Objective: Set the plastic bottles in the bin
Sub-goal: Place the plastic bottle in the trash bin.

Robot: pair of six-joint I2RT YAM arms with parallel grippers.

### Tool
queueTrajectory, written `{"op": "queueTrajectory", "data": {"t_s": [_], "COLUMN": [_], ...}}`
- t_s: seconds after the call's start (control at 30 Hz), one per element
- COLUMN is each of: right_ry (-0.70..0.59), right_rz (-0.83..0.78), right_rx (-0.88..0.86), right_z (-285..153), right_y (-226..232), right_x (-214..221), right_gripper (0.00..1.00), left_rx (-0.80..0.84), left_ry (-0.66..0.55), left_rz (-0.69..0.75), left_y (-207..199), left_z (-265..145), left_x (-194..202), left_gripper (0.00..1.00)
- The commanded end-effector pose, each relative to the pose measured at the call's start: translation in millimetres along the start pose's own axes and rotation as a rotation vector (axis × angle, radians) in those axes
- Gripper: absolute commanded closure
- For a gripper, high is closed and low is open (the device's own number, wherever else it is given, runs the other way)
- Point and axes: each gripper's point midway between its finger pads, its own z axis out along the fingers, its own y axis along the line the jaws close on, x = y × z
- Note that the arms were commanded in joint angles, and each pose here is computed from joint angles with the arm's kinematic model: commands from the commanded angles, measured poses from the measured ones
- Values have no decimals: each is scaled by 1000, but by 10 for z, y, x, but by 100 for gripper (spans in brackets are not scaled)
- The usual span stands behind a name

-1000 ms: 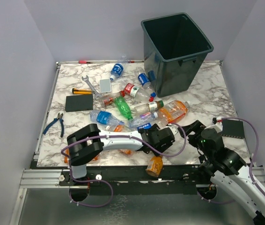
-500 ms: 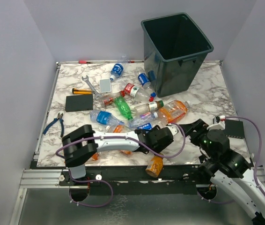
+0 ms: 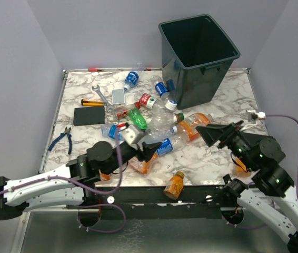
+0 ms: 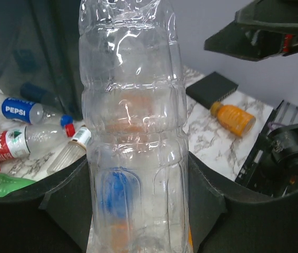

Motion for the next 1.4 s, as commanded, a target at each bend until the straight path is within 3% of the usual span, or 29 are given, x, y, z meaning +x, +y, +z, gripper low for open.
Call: {"op": "queueTrajectory", "data": {"t_s": [0.0,0.37,0.57,0.77,1.0,1.17,1.37], "right_ry": [176,183,137,70,102,183,253], "right_rz": [-113,-81,-205,-178,-165,-163,-124], "right_rx": [-189,-443,-446,-368,-400,-406,-372], "right_z": [272,778,1092,1287,1352,1436,1426], "right_y": [353,931,1451,1379,1420,1470,1401], "right_x": [268,311,349,336,470,623,763], "right_gripper": [4,11,9,9,11,20,41], "left_rx": [18,-11,9,-8,3,20,7], "left_ry": [-128,-282,-209,-167,-151,-124,-138], "left_rz": [-34,-180,-139,-115,-93,-79,-80], "left_y": [111,319,261,280,250,209,242], "left_z": [-277,-749,-707,-659,-607,-570,-599], "left_x": [134,50,93,243,308,365,342], "left_gripper": [65,69,71,71,71,71,71]}}
